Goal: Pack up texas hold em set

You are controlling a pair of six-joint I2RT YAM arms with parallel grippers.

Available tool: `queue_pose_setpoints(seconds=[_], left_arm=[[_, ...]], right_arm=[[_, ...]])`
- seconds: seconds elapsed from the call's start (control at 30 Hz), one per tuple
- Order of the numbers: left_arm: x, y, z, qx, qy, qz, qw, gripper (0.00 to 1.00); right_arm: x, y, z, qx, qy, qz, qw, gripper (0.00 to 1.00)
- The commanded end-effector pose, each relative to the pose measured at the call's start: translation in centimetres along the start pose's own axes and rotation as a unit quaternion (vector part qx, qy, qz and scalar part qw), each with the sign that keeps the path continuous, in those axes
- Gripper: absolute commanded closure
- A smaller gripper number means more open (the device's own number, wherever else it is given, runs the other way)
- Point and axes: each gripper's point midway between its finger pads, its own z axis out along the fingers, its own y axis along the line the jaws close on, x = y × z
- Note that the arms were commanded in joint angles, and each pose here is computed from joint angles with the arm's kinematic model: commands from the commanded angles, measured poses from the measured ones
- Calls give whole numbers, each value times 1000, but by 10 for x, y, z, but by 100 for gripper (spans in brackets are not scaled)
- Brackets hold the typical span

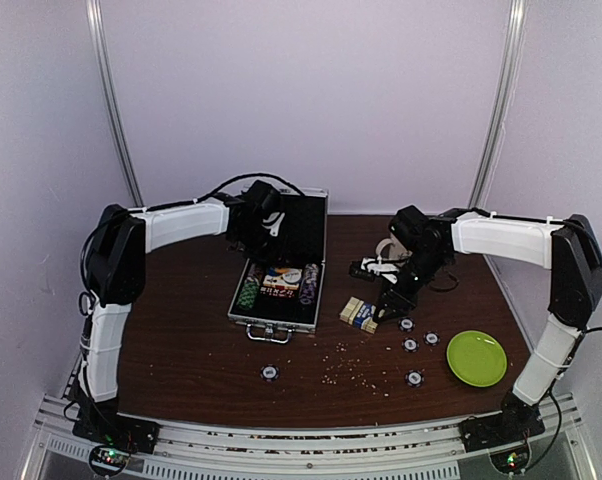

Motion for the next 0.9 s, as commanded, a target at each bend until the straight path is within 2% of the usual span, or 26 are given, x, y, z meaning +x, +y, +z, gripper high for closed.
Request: queue_pose_setpoints(seconds=[0.0, 0.47, 0.87], left_arm=[[-13, -15, 12, 29, -13, 9, 999, 63], [2, -14, 38, 39, 12, -8, 999, 62], [5, -12, 35, 36, 14, -14, 999, 51]], right_arm=[[-7, -2, -2, 4, -2, -7, 1000, 55], [-4, -3, 1, 1, 4, -6, 1000, 55], [-5, -3, 1, 1, 5, -6, 1000, 55]])
